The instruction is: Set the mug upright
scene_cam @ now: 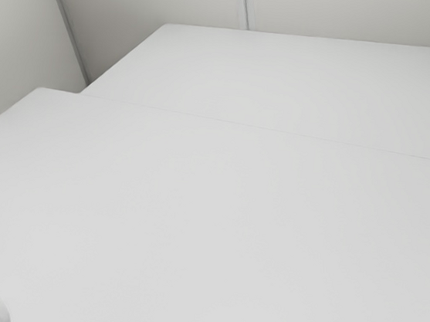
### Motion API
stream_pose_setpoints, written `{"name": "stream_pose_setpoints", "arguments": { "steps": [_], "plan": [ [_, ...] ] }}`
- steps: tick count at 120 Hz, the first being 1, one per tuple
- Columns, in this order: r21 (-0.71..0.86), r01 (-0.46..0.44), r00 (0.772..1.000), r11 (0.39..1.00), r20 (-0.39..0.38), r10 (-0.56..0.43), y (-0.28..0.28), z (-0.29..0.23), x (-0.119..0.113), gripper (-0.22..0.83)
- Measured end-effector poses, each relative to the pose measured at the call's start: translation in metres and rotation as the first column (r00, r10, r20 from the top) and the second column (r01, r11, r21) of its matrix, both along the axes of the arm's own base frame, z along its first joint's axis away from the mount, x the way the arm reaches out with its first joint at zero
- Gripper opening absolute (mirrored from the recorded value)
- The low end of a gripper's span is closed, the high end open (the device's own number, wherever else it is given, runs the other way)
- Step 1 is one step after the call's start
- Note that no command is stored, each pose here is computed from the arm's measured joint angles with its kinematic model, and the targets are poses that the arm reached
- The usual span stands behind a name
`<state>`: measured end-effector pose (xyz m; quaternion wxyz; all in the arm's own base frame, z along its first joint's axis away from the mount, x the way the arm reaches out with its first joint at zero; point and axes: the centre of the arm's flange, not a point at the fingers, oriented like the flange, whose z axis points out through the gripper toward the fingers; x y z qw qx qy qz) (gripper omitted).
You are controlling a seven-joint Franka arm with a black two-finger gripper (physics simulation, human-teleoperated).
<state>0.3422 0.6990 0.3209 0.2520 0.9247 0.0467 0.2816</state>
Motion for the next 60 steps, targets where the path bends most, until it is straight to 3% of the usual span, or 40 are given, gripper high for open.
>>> {"name": "stream_pose_setpoints", "arguments": {
  "steps": [60],
  "plan": [
    [0.036, 0.033, 0.999, 0.999, 0.018, -0.033, -0.004, -0.040, 0.015, 0.62]
  ]
}}
